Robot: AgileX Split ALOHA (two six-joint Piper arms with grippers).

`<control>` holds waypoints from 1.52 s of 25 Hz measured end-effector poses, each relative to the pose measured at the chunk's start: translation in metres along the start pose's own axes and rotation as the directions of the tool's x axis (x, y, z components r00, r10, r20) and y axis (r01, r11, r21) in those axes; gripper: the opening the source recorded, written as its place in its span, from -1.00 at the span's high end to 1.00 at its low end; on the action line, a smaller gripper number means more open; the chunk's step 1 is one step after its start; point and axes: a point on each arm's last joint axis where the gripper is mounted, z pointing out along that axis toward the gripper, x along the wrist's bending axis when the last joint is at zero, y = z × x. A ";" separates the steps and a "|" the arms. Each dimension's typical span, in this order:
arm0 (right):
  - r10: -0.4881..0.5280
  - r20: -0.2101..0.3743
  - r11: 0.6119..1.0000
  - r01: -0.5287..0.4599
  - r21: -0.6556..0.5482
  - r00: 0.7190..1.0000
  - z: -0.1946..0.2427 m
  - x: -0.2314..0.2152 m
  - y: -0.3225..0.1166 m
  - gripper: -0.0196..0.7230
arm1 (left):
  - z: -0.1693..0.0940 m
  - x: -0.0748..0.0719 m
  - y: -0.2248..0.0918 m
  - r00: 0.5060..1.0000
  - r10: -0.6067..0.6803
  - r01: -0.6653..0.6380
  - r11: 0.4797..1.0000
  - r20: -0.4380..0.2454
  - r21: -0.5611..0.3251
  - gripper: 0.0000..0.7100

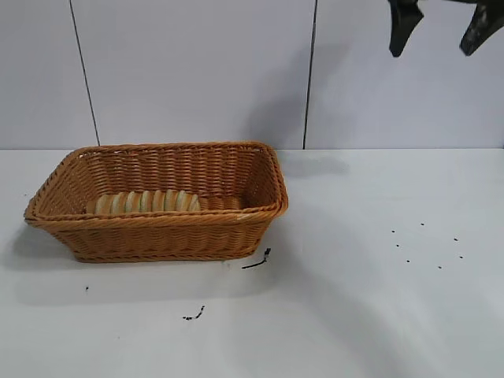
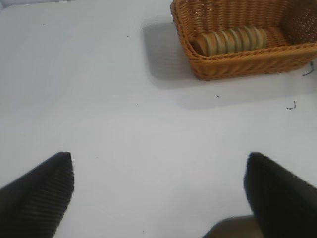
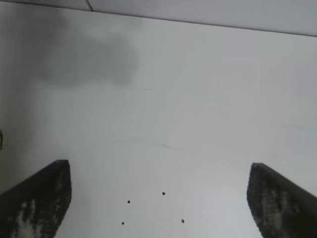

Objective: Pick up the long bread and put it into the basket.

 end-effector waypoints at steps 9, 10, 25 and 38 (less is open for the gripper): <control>-0.014 0.001 0.998 0.014 0.064 1.000 -0.048 -0.006 -0.146 -0.83 | 0.000 0.000 0.000 1.000 0.000 0.000 1.000 0.000 0.000 -0.96; -0.015 0.000 0.998 0.015 0.064 1.000 -0.050 -0.007 -0.165 -0.83 | 0.000 0.000 0.000 1.000 0.000 0.000 1.000 0.000 0.000 -0.96; -0.020 -0.027 0.898 0.007 -0.440 0.999 -0.064 -0.011 -0.334 -0.77 | 0.000 0.000 0.000 1.000 0.000 0.000 1.000 0.000 0.000 -0.96; 0.016 -0.015 0.852 -0.021 -0.523 1.000 -0.072 -0.011 -0.345 -0.77 | 0.000 0.000 0.000 1.000 0.000 0.000 1.000 0.000 0.000 -0.96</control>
